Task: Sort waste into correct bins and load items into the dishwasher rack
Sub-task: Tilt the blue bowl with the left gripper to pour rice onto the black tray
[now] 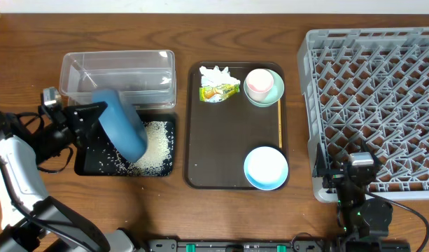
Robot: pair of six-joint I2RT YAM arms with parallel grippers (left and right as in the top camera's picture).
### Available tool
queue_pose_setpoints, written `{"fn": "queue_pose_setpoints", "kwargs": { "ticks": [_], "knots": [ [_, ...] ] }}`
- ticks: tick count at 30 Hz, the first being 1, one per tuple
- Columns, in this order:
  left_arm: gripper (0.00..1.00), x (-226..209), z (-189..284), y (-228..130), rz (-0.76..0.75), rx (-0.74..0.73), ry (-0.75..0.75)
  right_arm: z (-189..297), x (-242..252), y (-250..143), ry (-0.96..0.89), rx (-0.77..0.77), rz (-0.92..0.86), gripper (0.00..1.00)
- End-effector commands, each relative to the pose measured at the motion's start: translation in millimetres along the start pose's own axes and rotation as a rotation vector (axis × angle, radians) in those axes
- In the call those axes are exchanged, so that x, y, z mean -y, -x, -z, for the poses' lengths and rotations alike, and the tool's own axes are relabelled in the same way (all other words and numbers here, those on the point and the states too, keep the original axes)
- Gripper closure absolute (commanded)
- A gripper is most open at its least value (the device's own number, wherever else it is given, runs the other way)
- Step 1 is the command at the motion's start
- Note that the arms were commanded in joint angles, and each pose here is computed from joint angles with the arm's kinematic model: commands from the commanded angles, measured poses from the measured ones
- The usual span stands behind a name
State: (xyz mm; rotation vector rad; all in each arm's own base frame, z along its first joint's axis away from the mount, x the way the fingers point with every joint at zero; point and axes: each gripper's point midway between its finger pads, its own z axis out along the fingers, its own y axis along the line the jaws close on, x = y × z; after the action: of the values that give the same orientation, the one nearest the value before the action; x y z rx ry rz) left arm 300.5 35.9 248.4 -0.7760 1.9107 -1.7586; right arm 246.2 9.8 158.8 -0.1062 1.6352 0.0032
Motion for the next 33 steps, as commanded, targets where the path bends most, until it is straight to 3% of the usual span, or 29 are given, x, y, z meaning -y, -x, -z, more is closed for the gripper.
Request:
{"fn": "queue_pose_setpoints", "kwargs": {
  "ticks": [1,3,5,8,11,13,20,23,25,28,31,33],
  "knots": [
    [0.94,16,2,-16,-0.088,0.002,-0.05,0,0,-1,-0.003,-0.002,-0.012,0.01],
    [0.94,17,2,-21,-0.206,0.002,-0.033,0,0,-1,-0.003,-0.002,-0.012,0.01],
    [0.94,17,2,-27,-0.16,-0.003,-0.015,0,0,-1,-0.003,-0.002,-0.012,0.01],
    [0.94,17,4,-24,-0.299,0.007,0.008,0,0,-1,-0.003,-0.002,-0.012,0.01],
    [0.94,13,6,-22,-0.192,0.014,0.036,0,0,-1,-0.003,-0.002,-0.012,0.01],
    [0.94,11,6,-19,-0.257,0.017,0.049,0,0,-1,-0.003,-0.002,-0.012,0.01],
    [0.94,15,6,-26,-0.208,0.011,0.029,0,0,-1,-0.003,-0.002,-0.012,0.01],
    [0.94,16,6,-23,-0.312,0.016,0.033,0,0,-1,-0.003,-0.002,-0.012,0.01],
    [0.94,20,7,-24,-0.171,0.021,0.003,0,0,-1,-0.003,-0.002,-0.012,0.01],
    [0.94,32,7,-24,-0.251,0.03,-0.049,0,0,-1,-0.003,-0.002,-0.012,0.01],
    [0.94,35,6,-38,-0.102,0.012,-0.053,0,0,-1,-0.003,-0.002,-0.012,0.01],
    [0.94,39,2,-50,-0.23,-0.006,-0.049,0,0,-1,-0.003,-0.002,-0.012,0.01]
  ]
}}
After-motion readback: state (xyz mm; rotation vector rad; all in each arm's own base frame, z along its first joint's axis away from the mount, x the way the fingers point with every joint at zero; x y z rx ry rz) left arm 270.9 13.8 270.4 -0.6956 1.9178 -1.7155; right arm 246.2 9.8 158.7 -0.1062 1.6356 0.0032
